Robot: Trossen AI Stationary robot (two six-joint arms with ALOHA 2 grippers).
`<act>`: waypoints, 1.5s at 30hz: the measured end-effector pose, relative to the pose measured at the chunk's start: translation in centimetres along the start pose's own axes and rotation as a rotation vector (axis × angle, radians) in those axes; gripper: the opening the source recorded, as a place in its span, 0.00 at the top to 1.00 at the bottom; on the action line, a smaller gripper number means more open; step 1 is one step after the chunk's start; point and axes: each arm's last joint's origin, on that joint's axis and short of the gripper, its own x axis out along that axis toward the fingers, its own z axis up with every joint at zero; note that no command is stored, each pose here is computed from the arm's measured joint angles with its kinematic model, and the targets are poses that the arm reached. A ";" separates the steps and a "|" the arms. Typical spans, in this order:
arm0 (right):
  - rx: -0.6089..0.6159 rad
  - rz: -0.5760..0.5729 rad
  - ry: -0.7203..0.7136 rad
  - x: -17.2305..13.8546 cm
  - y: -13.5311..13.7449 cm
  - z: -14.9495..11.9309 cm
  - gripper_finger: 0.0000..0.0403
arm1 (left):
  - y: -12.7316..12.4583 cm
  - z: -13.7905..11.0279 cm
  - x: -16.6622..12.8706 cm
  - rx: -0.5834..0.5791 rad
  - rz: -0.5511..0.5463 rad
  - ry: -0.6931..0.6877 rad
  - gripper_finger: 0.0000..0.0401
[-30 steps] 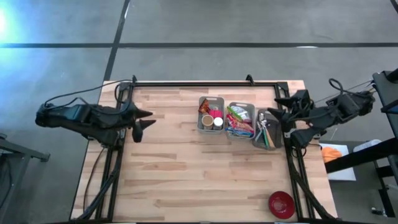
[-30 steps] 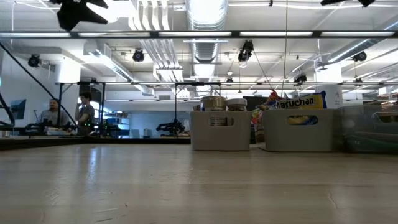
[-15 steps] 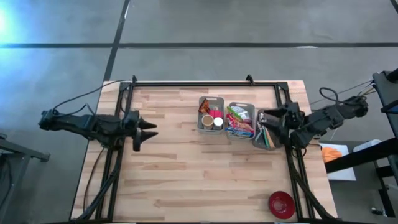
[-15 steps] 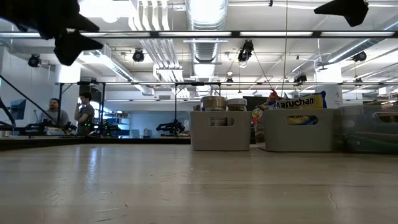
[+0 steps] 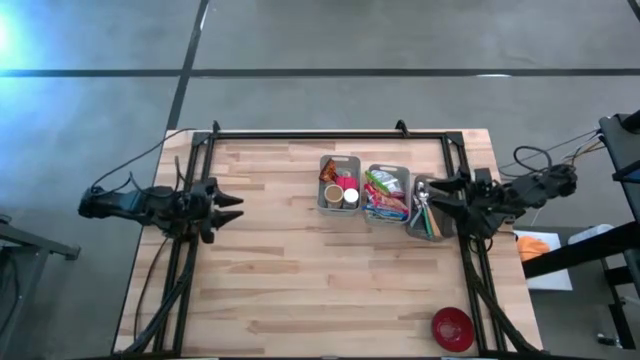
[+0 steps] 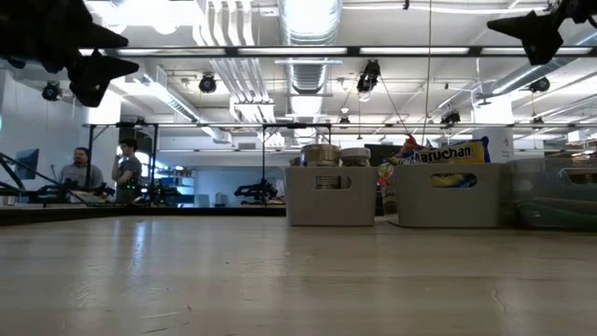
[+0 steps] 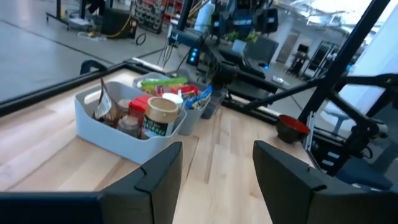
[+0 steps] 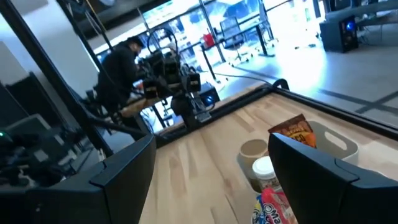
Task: Pick & Place Food Item
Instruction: Return to Home Position
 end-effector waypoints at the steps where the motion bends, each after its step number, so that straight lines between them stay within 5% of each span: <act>1: 0.005 0.004 -0.008 -0.1 -0.3 -0.3 0.23 | 0.1 -0.2 -0.1 -0.001 -0.003 -0.007 0.50; 16: -0.038 0.274 -0.066 1.0 -1.0 -5.2 0.23 | 0.9 -4.5 1.6 -0.013 -0.098 -0.003 0.50; 27: -0.058 0.493 -0.019 2.4 -1.5 -10.1 0.23 | 0.8 -4.7 1.7 0.087 -0.132 -0.003 0.50; 31: -0.051 0.505 -0.009 2.4 -1.4 -10.2 0.23 | 0.8 -4.8 1.8 0.179 -0.129 -0.002 0.50; 37: -0.206 0.476 0.046 2.6 -1.8 -11.0 0.23 | 0.9 -4.8 1.8 0.165 -0.129 0.001 0.50; 45: -0.253 0.461 0.087 2.6 -2.0 -11.5 0.23 | 0.9 -4.8 1.8 0.166 -0.127 0.003 0.50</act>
